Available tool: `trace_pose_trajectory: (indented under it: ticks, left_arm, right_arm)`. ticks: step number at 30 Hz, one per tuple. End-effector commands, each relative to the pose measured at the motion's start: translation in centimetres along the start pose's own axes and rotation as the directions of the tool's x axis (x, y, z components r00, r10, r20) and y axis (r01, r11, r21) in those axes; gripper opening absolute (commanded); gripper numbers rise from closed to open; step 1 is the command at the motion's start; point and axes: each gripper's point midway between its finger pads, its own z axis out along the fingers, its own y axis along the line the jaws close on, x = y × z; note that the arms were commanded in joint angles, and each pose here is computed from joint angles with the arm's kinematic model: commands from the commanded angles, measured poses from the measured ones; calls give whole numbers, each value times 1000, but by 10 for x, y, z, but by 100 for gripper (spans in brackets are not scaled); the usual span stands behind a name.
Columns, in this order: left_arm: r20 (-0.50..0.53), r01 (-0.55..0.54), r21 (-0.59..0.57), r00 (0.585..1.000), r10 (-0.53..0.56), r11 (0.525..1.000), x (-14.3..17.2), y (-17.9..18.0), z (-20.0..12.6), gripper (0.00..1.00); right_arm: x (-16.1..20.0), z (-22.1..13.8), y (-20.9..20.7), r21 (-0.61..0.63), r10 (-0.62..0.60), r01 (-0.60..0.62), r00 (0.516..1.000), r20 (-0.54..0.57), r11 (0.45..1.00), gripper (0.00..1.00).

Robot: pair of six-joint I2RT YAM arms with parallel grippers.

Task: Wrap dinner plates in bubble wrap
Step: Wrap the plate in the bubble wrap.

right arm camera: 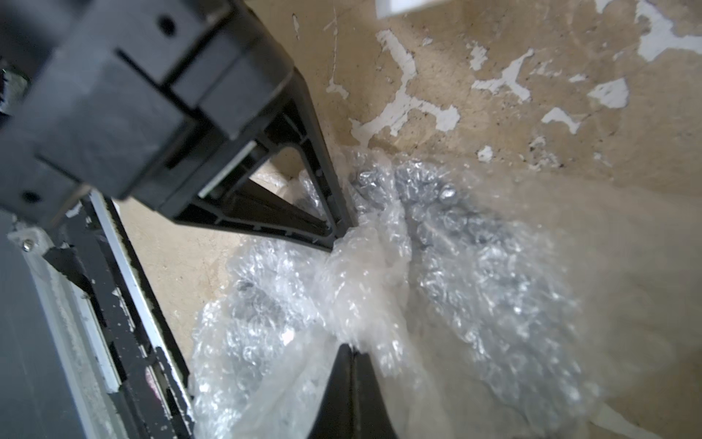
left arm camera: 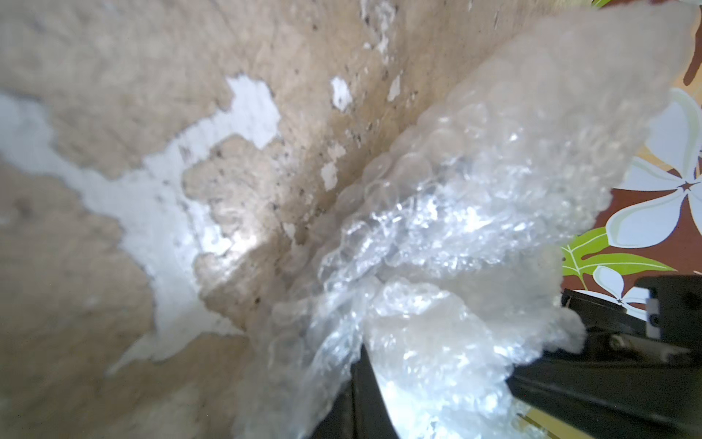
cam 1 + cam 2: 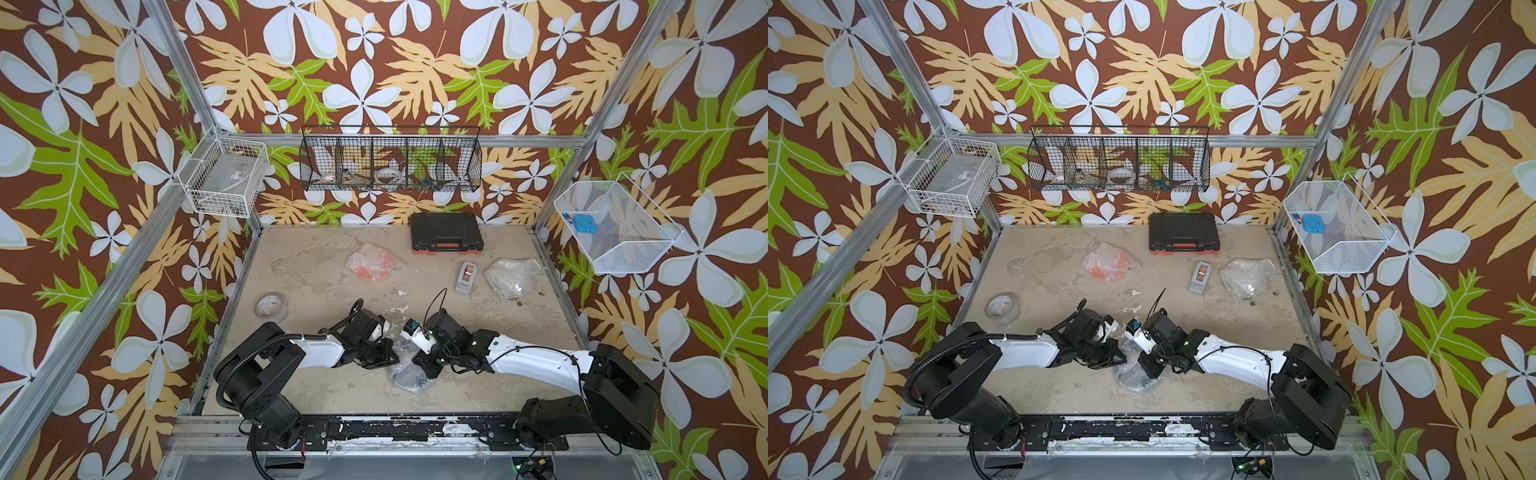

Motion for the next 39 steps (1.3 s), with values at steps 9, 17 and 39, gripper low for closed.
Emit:
trace_pose_trajectory:
  ticks: [9,17,39]
  left_arm:
    - [-34,116,-214,991,-126,970,26,50,-7,4]
    - [-21,147,-202,988,-154,968,35,47,-20,5]
    - [-63,36,-104,997,-43,994,17,3,7,5]
  right_arm:
    - [-40,-18,37,-267,564,-534,824,46,802,1]
    - [6,20,-32,-20,608,-608,793,30,794,0]
    - [33,29,-30,-25,495,-496,868,-32,868,0]
